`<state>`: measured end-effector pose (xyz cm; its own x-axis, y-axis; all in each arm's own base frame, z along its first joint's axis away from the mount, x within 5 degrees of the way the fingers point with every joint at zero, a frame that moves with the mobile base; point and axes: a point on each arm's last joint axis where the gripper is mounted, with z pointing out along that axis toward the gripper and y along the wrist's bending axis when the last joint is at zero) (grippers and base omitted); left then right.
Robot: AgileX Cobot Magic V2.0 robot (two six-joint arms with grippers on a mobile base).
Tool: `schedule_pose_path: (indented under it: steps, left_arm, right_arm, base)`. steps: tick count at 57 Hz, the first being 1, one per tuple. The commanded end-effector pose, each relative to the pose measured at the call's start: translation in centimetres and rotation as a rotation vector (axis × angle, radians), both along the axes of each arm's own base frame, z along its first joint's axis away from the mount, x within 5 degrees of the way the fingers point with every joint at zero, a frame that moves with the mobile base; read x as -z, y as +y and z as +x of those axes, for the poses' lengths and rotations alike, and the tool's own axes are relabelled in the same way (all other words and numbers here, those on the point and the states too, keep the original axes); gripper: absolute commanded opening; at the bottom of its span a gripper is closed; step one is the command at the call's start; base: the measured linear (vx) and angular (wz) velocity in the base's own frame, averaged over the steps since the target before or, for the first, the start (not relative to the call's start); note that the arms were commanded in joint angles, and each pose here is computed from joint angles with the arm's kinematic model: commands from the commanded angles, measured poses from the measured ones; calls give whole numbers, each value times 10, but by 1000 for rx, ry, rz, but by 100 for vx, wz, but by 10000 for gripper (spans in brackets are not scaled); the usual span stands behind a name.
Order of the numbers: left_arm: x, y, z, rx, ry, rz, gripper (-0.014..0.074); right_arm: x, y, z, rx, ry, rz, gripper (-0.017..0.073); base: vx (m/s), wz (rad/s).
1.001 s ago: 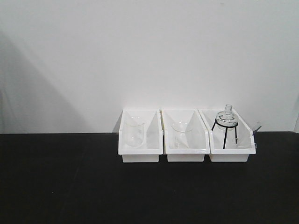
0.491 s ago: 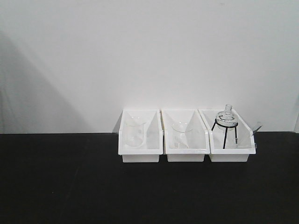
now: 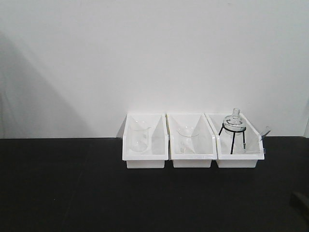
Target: Sort red and green spoons into left cabinet
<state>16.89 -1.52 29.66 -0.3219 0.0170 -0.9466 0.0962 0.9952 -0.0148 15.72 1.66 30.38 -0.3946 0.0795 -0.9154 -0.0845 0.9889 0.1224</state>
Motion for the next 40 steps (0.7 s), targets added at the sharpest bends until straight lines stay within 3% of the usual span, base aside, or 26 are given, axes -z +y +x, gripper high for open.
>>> schedule_pose_path:
  steps: [1,6,12,19,30,40]
  left_arm:
    - [-20,1,4,-19,-115,-28,548]
    - [-19,1,4,-19,-114,-27,548]
    - [-19,1,3,-18,-108,-27,548]
    - [-18,1,3,-15,-93,-27,548]
    - [-16,0,3,-11,-69,-25,548]
    - [-13,0,2,-6,-41,-24,548]
  right_arm:
    - [-2,3,8,-84,61,-120,708]
    - [11,9,15,-228,182,-229,680]
    - [26,18,23,-370,263,-263,645]
    - [38,26,34,-472,289,-253,608]
    - [56,31,50,-557,319,-272,586]
    - [74,31,67,-553,345,-275,586]
  base:
    - [0,0]
    - [0,0]
    - [0,0]
    - [0,0]
    - [0,0]
    - [0,0]
